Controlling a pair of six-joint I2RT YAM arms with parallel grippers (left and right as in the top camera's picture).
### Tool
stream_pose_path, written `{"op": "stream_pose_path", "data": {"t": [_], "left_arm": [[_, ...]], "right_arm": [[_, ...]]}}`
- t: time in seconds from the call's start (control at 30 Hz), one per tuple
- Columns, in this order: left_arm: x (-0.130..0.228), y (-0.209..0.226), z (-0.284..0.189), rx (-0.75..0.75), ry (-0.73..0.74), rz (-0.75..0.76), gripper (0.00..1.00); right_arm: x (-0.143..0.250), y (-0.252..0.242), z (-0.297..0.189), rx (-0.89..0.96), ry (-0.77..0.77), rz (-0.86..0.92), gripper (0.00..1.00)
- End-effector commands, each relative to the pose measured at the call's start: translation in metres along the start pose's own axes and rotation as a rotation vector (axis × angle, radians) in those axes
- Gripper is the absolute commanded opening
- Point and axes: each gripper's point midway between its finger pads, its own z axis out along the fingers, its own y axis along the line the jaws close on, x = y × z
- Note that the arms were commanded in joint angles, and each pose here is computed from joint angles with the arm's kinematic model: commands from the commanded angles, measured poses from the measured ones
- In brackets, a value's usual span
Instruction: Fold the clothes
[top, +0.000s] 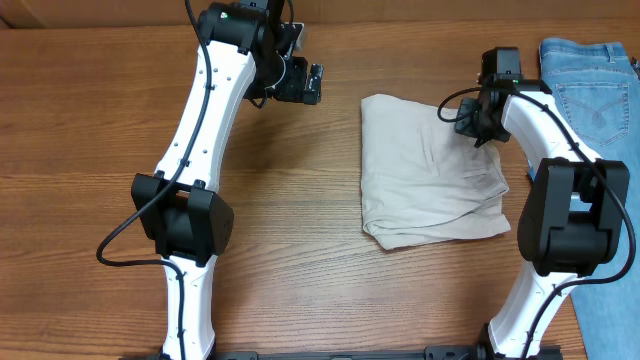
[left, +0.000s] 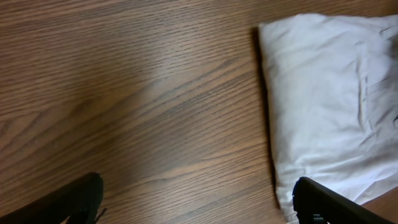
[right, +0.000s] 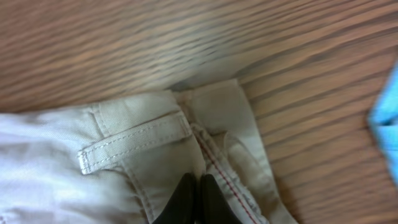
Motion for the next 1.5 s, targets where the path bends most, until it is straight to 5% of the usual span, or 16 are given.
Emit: {"op": "stream_pose_path", "data": {"t": [0.0, 0.07, 0.17, 0.23, 0.33, 0.47, 0.63, 0.83, 1.27, 1.47], "left_arm": [[-0.001, -0.001, -0.002, -0.013, -0.008, 0.024, 1.0], [-0.001, -0.001, -0.002, -0.013, -0.008, 0.024, 1.0], [-0.001, -0.001, -0.002, -0.013, -0.007, 0.024, 1.0], [0.0, -0.001, -0.002, -0.013, -0.006, 0.023, 1.0], [0.0, -0.001, -0.002, -0.013, -0.004, 0.023, 1.0], [-0.001, -0.001, -0.002, -0.013, -0.009, 0.024, 1.0], [-0.002, -0.001, -0.002, -0.013, -0.012, 0.025, 1.0], [-0.002, -0.001, -0.002, -0.016, -0.012, 0.025, 1.0], [-0.002, -0.001, -0.002, -0.016, -0.012, 0.025, 1.0], [-0.001, -0.001, -0.002, -0.016, -0.009, 0.024, 1.0]], "right_arm": [[-0.018, -0.028, -0.006, 0.155, -0.069, 0.065, 0.04], [-0.018, -0.032, -0.006, 0.176, -0.072, 0.064, 0.05], [-0.018, -0.036, -0.007, 0.199, -0.08, 0.095, 0.2], [-0.015, -0.041, -0.008, 0.228, -0.077, 0.129, 0.43], [-0.005, -0.055, -0.013, 0.304, -0.053, 0.196, 0.45], [0.001, -0.055, -0.034, 0.304, -0.006, 0.283, 0.29], [-0.002, -0.019, -0.083, 0.065, 0.052, 0.304, 0.11], [0.024, 0.019, -0.123, -0.184, 0.176, 0.219, 0.14], [0.145, 0.024, -0.043, -0.203, 0.494, 0.218, 0.19], [0.193, 0.01, -0.045, -0.138, 0.649, 0.232, 0.04]]}}
